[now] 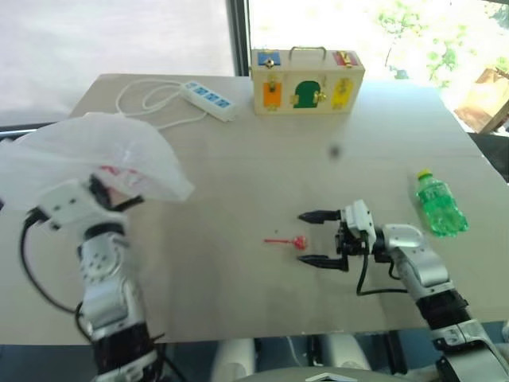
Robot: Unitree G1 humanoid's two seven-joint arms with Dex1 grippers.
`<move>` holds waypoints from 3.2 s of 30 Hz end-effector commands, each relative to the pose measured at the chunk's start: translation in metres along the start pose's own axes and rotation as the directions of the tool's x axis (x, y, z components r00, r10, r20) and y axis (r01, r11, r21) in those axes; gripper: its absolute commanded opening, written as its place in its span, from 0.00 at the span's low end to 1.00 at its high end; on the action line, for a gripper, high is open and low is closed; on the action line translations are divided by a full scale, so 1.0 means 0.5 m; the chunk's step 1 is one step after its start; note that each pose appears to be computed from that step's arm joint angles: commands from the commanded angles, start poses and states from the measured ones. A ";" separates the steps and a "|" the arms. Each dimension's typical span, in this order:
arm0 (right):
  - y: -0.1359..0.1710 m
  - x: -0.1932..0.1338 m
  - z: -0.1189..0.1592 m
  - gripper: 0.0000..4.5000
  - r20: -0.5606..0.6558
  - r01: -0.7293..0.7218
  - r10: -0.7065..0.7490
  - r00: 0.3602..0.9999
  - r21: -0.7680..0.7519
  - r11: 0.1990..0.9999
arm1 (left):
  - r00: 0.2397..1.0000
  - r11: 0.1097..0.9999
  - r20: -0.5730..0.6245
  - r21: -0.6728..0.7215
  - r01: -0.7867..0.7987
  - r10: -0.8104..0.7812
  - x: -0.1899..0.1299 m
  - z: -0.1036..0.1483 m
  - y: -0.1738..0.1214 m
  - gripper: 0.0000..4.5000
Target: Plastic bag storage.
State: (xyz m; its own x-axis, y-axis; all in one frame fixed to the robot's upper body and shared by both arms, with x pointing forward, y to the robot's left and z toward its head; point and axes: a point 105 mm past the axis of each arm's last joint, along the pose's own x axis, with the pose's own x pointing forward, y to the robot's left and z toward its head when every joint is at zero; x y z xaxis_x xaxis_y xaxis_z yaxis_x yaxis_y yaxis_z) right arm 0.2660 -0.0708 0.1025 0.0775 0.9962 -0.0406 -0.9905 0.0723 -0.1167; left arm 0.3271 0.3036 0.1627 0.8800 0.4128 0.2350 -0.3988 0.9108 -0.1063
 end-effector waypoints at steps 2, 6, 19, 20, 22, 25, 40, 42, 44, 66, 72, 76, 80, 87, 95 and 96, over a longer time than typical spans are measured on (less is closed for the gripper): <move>-0.025 0.002 -0.016 1.00 -0.110 0.117 -0.126 0.986 -0.084 0.990 | 0.993 0.994 0.043 0.010 0.106 -0.106 0.031 0.019 -0.057 0.02; -0.038 0.014 -0.037 1.00 -0.149 0.194 -0.203 0.968 -0.077 0.978 | 0.988 0.989 0.043 0.000 0.150 -0.150 0.039 0.018 -0.082 0.02; -0.015 0.024 -0.059 0.13 -0.192 0.157 -0.157 0.969 -0.014 0.987 | 0.990 0.991 0.036 0.018 0.135 -0.136 0.050 0.022 -0.046 0.00; -0.018 0.025 -0.058 0.14 -0.191 0.162 -0.165 0.968 -0.028 0.986 | 0.990 0.991 0.042 0.015 0.135 -0.136 0.055 0.027 -0.046 0.00; -0.029 0.028 -0.052 0.13 -0.173 0.193 -0.197 0.965 -0.037 0.980 | 0.989 0.991 0.060 -0.001 0.137 -0.137 0.076 0.045 -0.047 0.00; -0.041 0.030 -0.044 0.13 -0.148 0.227 -0.231 0.962 -0.047 0.973 | 0.986 0.988 0.109 -0.067 0.137 -0.129 0.133 0.094 -0.058 0.00; -0.057 0.023 -0.033 0.13 -0.084 0.398 -0.399 0.913 -0.031 0.917 | 0.458 0.580 0.554 0.056 0.813 -0.696 0.145 0.553 -0.421 0.00; -0.066 0.015 -0.033 0.13 -0.085 0.433 -0.434 0.897 -0.025 0.901 | 0.372 0.493 0.540 0.094 0.865 -0.755 0.116 0.531 -0.442 0.00; -0.080 0.005 -0.029 0.13 -0.079 0.475 -0.475 0.876 -0.022 0.880 | 0.318 0.438 0.476 0.164 0.884 -0.820 0.089 0.477 -0.454 0.00; -0.235 0.000 0.139 0.13 0.143 0.646 -0.646 0.750 0.050 0.762 | 0.444 0.443 0.011 -0.043 0.895 -0.896 -0.164 0.056 -0.316 0.00; -0.255 0.059 0.128 0.13 0.054 0.577 -0.574 0.817 -0.088 0.812 | 0.402 0.404 -0.038 -0.060 0.913 -0.915 -0.217 0.035 -0.318 0.00; -0.253 0.093 0.149 0.13 0.085 0.522 -0.515 0.853 -0.145 0.841 | 0.371 0.376 -0.103 -0.042 0.926 -0.923 -0.245 0.005 -0.315 0.00; -0.270 0.063 0.125 0.13 0.036 0.575 -0.576 0.816 -0.142 0.806 | 0.464 0.466 -0.089 -0.007 0.885 -0.882 -0.223 0.007 -0.299 0.00; -0.270 -0.079 0.091 0.13 -0.047 0.663 -0.675 0.736 -0.150 0.734 | 0.573 0.573 -0.024 0.037 0.819 -0.819 -0.198 0.028 -0.292 0.00; -0.184 -0.052 0.185 0.13 0.050 0.458 -0.455 0.889 -0.116 0.882 | 0.550 0.551 -0.057 0.001 0.834 -0.833 -0.229 0.011 -0.298 0.00; -0.180 -0.026 0.181 0.13 0.043 0.433 -0.431 0.901 -0.131 0.892 | 0.535 0.536 -0.060 -0.008 0.844 -0.843 -0.238 0.010 -0.301 0.00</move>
State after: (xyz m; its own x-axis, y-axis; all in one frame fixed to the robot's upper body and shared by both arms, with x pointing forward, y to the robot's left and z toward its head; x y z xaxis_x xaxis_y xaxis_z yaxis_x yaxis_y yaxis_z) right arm 0.3485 -0.1002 0.1886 0.5280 0.8490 0.0220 -0.8279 0.5203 -0.2096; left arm 0.2886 0.1229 0.1450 0.8429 -0.5243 0.1210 0.5128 0.8508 0.1143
